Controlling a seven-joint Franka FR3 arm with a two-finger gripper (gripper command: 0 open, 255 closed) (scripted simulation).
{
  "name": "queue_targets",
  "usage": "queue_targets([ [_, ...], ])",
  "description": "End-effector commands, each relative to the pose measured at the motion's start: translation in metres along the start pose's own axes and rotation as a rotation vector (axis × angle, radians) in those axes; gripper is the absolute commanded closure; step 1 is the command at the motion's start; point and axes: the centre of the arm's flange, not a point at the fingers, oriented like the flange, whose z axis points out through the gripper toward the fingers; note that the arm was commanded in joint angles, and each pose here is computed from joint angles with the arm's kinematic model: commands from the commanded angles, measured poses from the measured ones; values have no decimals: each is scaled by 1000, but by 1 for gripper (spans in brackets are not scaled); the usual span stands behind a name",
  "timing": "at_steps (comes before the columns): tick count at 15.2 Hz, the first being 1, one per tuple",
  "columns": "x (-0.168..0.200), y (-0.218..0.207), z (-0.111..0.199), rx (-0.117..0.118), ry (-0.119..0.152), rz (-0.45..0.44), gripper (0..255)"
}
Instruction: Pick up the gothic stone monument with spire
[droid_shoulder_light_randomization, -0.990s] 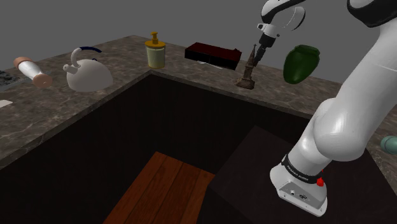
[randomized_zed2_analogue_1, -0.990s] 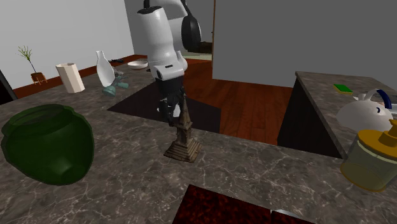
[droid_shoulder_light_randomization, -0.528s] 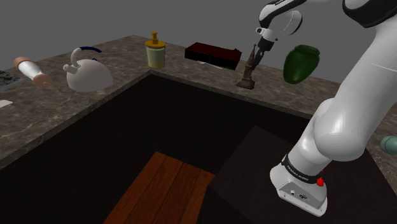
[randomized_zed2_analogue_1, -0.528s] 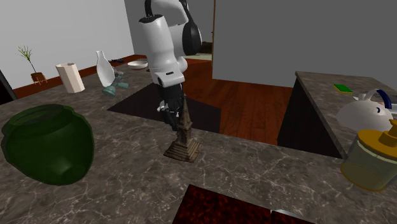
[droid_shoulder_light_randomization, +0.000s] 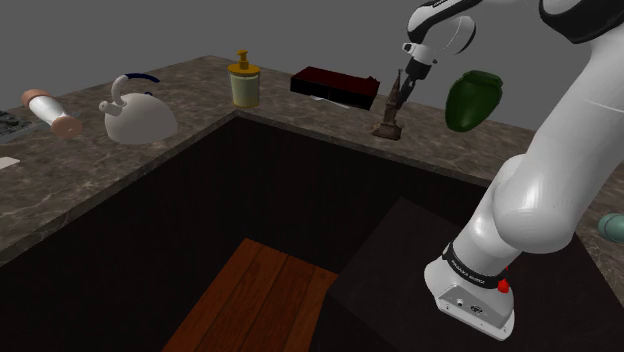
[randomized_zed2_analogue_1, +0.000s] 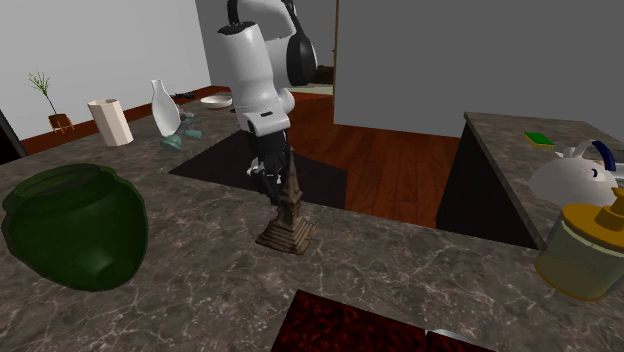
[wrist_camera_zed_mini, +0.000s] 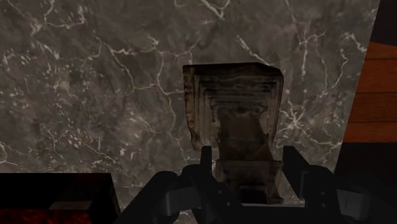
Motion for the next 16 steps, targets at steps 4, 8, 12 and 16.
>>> queue_targets([
  [4,4,0,-23,0,-1,1,255],
  [8,8,-1,-44,0,-1,1,255],
  [12,11,-1,-65,0,-1,1,255],
  [16,13,-1,-76,0,-1,1,255],
])
